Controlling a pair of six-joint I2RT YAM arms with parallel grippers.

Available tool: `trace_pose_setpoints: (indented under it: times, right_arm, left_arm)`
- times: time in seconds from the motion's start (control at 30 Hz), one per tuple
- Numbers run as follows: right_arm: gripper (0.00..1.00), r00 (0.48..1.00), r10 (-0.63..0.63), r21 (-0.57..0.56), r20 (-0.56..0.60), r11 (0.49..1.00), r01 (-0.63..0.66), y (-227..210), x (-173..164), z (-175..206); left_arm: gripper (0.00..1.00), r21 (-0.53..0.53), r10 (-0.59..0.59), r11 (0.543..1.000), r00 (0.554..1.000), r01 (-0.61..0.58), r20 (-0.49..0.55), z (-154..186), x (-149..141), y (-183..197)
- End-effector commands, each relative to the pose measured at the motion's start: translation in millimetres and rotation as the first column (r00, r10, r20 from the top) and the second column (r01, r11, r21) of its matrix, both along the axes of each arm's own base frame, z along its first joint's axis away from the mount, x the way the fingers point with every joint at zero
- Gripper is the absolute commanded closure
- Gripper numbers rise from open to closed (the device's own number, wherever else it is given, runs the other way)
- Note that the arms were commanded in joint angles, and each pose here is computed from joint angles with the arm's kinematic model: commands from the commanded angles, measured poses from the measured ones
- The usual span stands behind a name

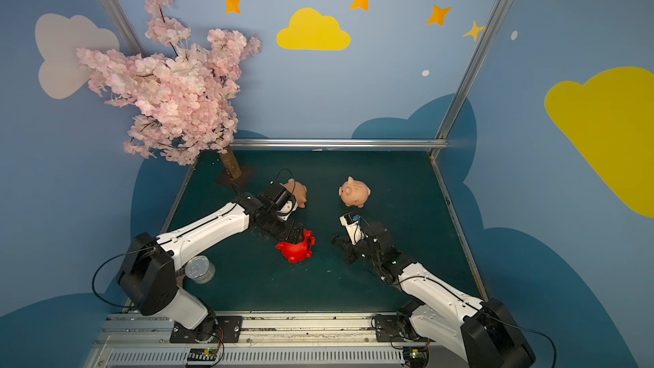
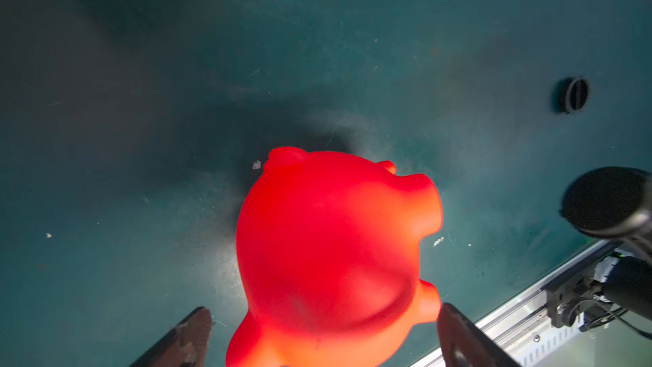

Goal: Close piggy banks
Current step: Adjust the piggy bank at the center of the board.

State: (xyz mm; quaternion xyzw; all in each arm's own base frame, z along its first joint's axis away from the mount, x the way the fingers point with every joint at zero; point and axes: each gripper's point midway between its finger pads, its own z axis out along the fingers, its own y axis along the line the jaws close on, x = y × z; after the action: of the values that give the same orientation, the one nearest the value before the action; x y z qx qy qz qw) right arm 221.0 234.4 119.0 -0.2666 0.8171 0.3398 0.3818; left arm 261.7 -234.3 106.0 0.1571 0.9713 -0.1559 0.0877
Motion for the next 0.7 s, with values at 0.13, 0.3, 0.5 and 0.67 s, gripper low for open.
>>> trace_pose_setpoints:
  times: [0.13, 0.3, 0.5, 0.67]
  right_arm:
    - [1.00, 0.996, 0.059, 0.049, 0.072, 0.997, -0.063, 6.5, -4.3, 10.6]
    - [1.00, 0.990, 0.091, 0.060, 0.110, 0.993, -0.098, 9.9, -7.1, 12.8]
    - [1.00, 0.981, 0.139, 0.071, 0.133, 0.986, -0.149, 17.3, -11.9, 12.8]
    - [1.00, 0.968, 0.203, 0.055, 0.145, 0.976, -0.213, 32.6, -17.8, 9.7]
  left_arm:
    - [0.08, 0.002, -0.080, 0.997, 0.996, 0.080, -0.048, -16.4, -1.2, -7.9]
    - [0.12, 0.020, -0.140, 0.990, 0.987, 0.142, -0.073, -28.6, -1.9, -4.9]
    - [0.15, -0.006, -0.179, 0.984, 0.981, 0.179, -0.081, -32.5, 2.5, -1.2]
    - [0.15, -0.036, -0.205, 0.979, 0.975, 0.203, -0.084, -33.6, 3.5, 0.7]
